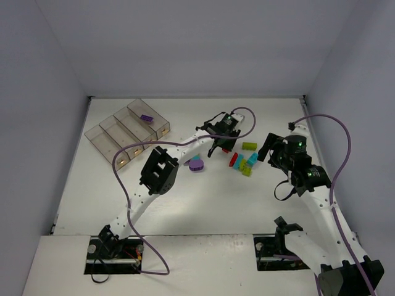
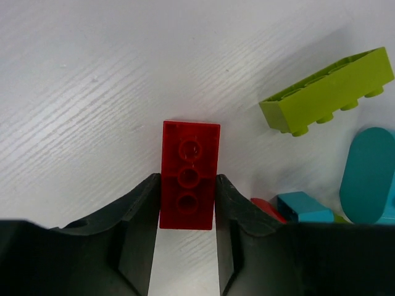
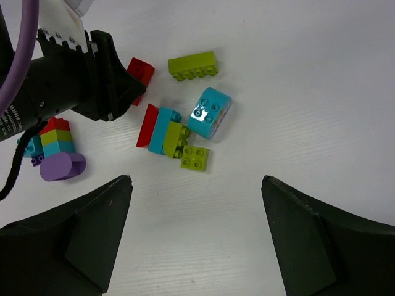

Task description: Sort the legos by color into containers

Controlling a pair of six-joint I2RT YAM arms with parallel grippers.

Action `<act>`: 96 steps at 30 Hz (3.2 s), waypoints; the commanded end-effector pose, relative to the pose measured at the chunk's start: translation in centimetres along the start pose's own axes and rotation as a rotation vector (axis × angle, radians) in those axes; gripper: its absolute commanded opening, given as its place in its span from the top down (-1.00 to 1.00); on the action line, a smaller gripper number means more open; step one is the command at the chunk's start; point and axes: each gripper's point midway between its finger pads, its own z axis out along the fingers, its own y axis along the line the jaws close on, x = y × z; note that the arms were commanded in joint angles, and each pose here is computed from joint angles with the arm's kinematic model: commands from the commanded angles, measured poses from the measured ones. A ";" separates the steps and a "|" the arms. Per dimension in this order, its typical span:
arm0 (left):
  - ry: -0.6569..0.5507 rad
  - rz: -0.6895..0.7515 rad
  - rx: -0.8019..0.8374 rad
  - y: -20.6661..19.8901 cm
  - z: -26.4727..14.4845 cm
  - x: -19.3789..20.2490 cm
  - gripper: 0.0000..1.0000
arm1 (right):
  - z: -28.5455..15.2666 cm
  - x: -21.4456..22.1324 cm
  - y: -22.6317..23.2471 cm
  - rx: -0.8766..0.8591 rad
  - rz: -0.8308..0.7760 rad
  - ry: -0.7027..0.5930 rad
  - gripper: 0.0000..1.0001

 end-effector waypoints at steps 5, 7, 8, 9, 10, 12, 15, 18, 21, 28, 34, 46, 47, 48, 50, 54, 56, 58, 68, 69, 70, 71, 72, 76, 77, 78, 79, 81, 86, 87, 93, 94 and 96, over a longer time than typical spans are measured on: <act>-0.245 -0.014 -0.091 1.1 -6.3 -7.3 0.74 | 0.2 -0.9 0.4 -0.012 -0.011 -0.030 -0.65; -0.276 -0.027 -0.120 2.1 -8.5 -8.2 0.79 | 0.3 -1.1 0.4 -0.010 -0.019 -0.029 -0.65; -0.289 -0.041 -0.132 2.5 -9.4 -8.5 0.79 | 0.3 -1.3 0.5 -0.009 -0.026 -0.032 -0.65; -0.303 -0.060 -0.159 3.6 -10.3 -8.9 0.80 | 0.4 -1.3 0.4 -0.005 -0.030 -0.029 -0.65; -0.343 -0.083 -0.178 4.3 -12.8 -10.1 0.80 | 0.4 -1.6 0.4 0.000 -0.032 -0.035 -0.65; -0.349 -0.145 -0.271 7.1 -14.4 -9.5 0.80 | 0.7 -1.7 0.4 0.008 -0.037 -0.032 -0.65; -0.361 -0.282 -0.402 12.7 -18.0 -8.6 0.80 | 1.1 -2.0 0.5 0.011 -0.038 -0.032 -0.65; -0.356 -0.434 -0.518 18.9 -21.0 -6.8 0.80 | 1.4 -2.1 0.8 0.002 -0.032 -0.026 -0.65; -0.354 -0.569 -0.624 24.4 -23.5 -4.6 0.79 | 1.8 -2.0 1.0 0.000 -0.029 -0.020 -0.65; -0.317 -0.767 -0.739 32.1 -25.1 -0.9 0.79 | 2.4 -2.2 1.0 0.003 -0.026 -0.023 -0.64; -0.265 -0.869 -0.780 35.8 -23.9 1.6 0.64 | 2.6 -2.0 0.6 0.023 -0.026 -0.020 -0.65; -0.226 -0.882 -0.791 37.0 -22.6 1.9 0.02 | 3.4 -1.7 0.0 0.065 -0.007 -0.010 -0.65; -0.228 -0.881 -0.787 36.9 -22.7 1.8 0.00 | 3.7 -1.6 0.1 0.069 -0.007 -0.004 -0.65; -0.237 -0.878 -0.779 36.8 -22.8 1.5 -0.02 | 3.8 -1.7 0.1 0.073 -0.001 -0.003 -0.65; -0.240 -0.872 -0.771 36.7 -23.1 1.2 -0.06 | 4.4 -1.5 0.0 0.086 0.007 0.009 -0.65; -0.287 -0.839 -0.703 35.2 -24.9 -0.6 -0.11 | 5.7 -1.8 -0.4 0.135 0.030 0.016 -0.68; -0.286 -0.814 -0.647 33.6 -25.1 -1.0 -0.19 | 6.9 -1.3 -0.7 0.164 0.036 0.042 -0.81; -0.300 -0.778 -0.601 31.7 -26.5 -1.6 -0.25 | 7.8 -1.3 -0.7 0.180 0.039 0.052 -0.93; -0.254 -0.600 -0.385 19.6 -30.2 1.6 -0.35 | 14.4 -0.4 0.1 0.196 -0.028 0.139 -1.00; -0.246 -0.584 -0.368 19.0 -30.4 2.1 -0.35 | 14.8 -0.6 0.2 0.195 -0.037 0.140 -1.00; -0.235 -0.577 -0.354 18.4 -30.4 2.7 -0.35 | 15.6 -0.2 0.1 0.197 -0.049 0.154 -1.00; -0.222 -0.570 -0.331 17.8 -30.7 3.6 -0.35 | 16.0 -0.6 0.4 0.192 -0.065 0.149 -1.00; -0.216 -0.565 -0.324 17.6 -30.9 4.0 -0.35 | 16.3 -0.6 0.4 0.192 -0.073 0.151 -1.00; -0.184 -0.532 -0.337 17.2 -32.0 6.1 -0.35 | 18.5 0.2 0.8 0.173 -0.111 0.180 -1.00; -0.191 -0.525 -0.339 17.2 -32.6 6.3 -0.35 | 18.8 0.2 1.2 0.162 -0.117 0.180 -1.00; -0.184 -0.517 -0.344 17.2 -32.7 6.7 -0.35 | 19.4 0.7 1.3 0.156 -0.131 0.197 -1.00; -0.179 -0.514 -0.345 17.2 -32.9 7.0 -0.35 | 19.7 0.8 1.5 0.150 -0.139 0.199 -1.00; -0.180 -0.507 -0.343 17.0 -33.2 7.2 -0.35 | 20.2 0.6 2.1 0.136 -0.152 0.192 -1.00; -0.159 -0.503 -0.344 16.9 -33.2 7.9 -0.35 | 21.5 1.9 2.2 0.123 -0.176 0.224 -1.00; -0.160 -0.503 -0.341 16.9 -33.2 7.9 -0.35 | 21.9 2.3 2.1 0.126 -0.182 0.235 -0.94; -0.160 -0.486 -0.336 16.9 -33.3 7.8 -0.35 | 22.6 3.3 1.3 0.141 -0.217 0.251 -0.50; -0.153 -0.482 -0.337 16.9 -33.3 7.9 -0.35 | 22.5 3.4 1.3 0.140 -0.222 0.255 -0.42; -0.157 -0.467 -0.334 16.9 -33.5 7.7 -0.35 | 22.5 2.5 1.9 0.111 -0.238 0.215 -0.14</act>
